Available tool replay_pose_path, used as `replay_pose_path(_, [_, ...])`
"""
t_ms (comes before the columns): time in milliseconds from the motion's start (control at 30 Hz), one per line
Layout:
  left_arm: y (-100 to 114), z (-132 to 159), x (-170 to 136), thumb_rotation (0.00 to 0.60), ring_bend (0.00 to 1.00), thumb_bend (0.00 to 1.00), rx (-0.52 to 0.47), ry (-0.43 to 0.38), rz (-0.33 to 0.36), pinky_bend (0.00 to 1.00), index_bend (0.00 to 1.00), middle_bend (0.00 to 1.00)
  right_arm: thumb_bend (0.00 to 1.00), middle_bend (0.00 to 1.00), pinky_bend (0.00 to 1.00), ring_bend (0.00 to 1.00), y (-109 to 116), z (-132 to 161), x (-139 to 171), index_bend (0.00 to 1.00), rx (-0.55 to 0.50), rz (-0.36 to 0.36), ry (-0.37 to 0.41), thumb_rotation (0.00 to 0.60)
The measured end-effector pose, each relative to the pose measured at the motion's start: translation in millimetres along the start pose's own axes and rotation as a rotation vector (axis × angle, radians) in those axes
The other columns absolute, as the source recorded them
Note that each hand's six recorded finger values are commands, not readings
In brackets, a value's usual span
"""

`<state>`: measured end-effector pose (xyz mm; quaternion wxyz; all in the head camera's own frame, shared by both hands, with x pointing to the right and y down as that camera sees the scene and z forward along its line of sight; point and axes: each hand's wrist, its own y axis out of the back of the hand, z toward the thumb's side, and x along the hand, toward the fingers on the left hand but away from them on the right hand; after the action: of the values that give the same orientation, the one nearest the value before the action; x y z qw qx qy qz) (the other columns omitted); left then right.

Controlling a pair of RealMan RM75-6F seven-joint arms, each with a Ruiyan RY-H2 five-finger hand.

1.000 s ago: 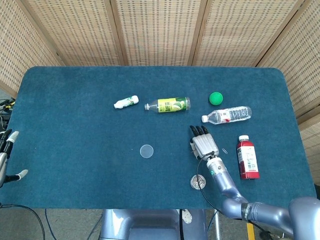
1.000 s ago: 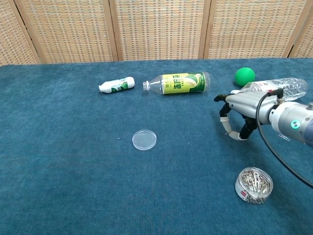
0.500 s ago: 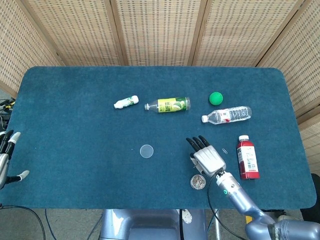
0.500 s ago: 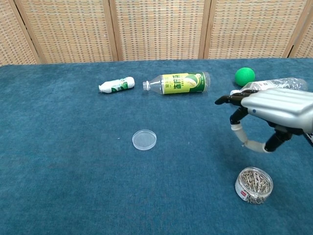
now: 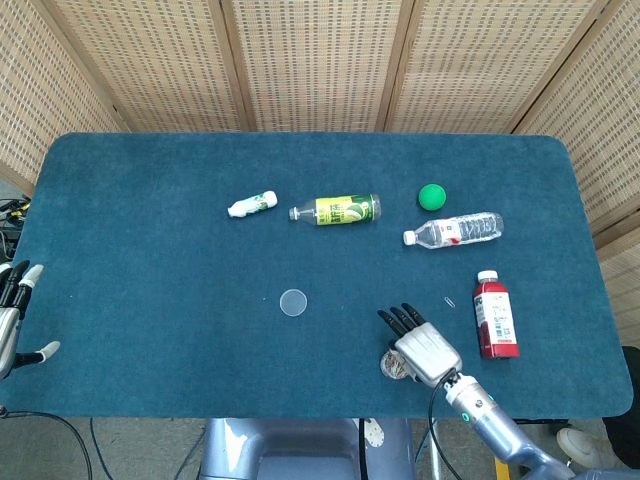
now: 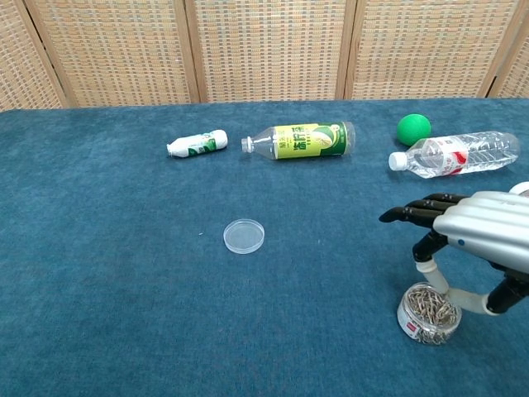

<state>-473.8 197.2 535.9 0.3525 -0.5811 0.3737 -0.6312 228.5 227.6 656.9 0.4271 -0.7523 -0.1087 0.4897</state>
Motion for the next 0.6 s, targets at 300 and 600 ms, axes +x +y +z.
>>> replay_pose_path(300, [0.1,0.2,0.2,0.6,0.0,0.0,0.001,-0.001,-0.001,0.0,0.0,0.0,0.44,0.03,0.0,0.0,-4.5,6.1,-3.0,0.65,0.0,0.005,0.01,0.6])
replay_pose_path(600, [0.9,-0.4,0.4,0.6,0.0,0.0,-0.002,0.0,0.0,0.0,0.0,0.0,0.44,0.03,0.0,0.0,-4.0,12.2,-12.3,0.65,0.005,0.005,0.008,0.6])
